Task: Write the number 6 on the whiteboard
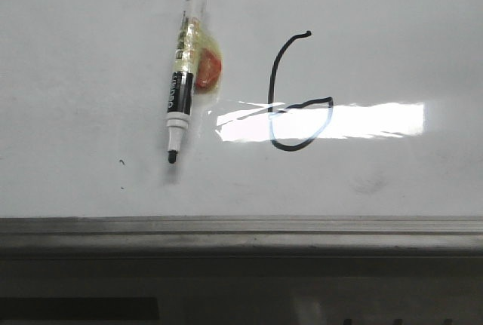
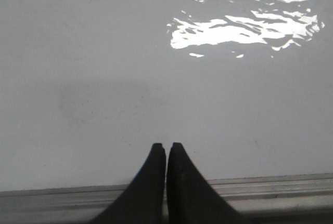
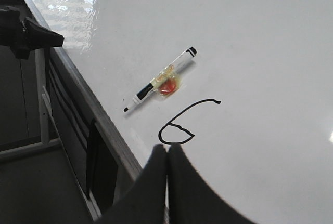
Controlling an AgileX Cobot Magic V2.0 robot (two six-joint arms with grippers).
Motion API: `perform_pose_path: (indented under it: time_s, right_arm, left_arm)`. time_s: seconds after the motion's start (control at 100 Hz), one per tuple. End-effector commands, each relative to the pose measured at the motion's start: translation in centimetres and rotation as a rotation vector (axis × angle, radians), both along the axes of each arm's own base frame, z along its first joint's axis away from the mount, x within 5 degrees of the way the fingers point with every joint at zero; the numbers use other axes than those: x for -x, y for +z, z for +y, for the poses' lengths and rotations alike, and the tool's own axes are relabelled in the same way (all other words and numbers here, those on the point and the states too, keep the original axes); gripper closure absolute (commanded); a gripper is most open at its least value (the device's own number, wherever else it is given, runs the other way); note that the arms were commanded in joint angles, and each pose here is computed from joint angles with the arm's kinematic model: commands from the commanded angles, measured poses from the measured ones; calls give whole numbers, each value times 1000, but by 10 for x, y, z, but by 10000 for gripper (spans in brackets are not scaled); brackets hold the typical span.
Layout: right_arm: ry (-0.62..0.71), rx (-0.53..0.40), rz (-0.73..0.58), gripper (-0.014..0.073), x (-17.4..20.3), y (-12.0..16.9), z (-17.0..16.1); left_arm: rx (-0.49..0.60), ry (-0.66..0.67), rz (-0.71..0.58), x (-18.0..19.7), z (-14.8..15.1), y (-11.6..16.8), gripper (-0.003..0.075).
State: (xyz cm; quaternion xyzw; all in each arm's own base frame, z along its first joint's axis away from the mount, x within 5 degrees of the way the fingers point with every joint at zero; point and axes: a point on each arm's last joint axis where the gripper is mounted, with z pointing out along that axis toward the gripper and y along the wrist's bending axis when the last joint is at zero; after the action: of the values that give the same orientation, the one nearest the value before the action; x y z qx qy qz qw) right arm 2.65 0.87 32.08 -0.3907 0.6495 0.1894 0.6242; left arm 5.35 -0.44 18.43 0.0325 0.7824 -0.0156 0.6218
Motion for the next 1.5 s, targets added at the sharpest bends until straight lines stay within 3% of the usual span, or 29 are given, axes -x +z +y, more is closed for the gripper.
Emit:
perform_pose_path:
  time_s: [0.0, 0.13, 0.25, 0.3, 0.45, 0.63, 0.83, 0.95, 1.15, 1.49]
  right_arm:
    - [9, -52, -68, 659, 1, 13, 1]
    - [8, -50, -67, 659, 1, 13, 1]
    - [-68, 58, -71, 659, -5, 5, -4]
    - [-85, 53, -102, 659, -6, 3, -1]
    - [-230, -51, -110, 659, -15, -17, 11]
    - [-575, -273, -20, 659, -32, -55, 7]
    - [-817, -279, -61, 659, -35, -102, -7]
    - [-853, -272, -50, 659, -30, -123, -9]
    - [-914, -173, 158, 659, -27, -143, -12]
    - [-910, -177, 145, 659, -27, -142, -12]
  left_arm:
    - [16, 9, -67, 0, 0, -1, 741]
    - [16, 9, -67, 0, 0, -1, 741]
    - [16, 9, -67, 0, 0, -1, 741]
    - [16, 9, -67, 0, 0, -1, 741]
    - [16, 9, -67, 0, 0, -1, 741]
    - [16, 9, -67, 0, 0, -1, 741]
    - [16, 9, -67, 0, 0, -1, 741]
    - [16, 9, -67, 0, 0, -1, 741]
    - [16, 9, -67, 0, 0, -1, 741]
    - [16, 9, -67, 0, 0, -1, 741]
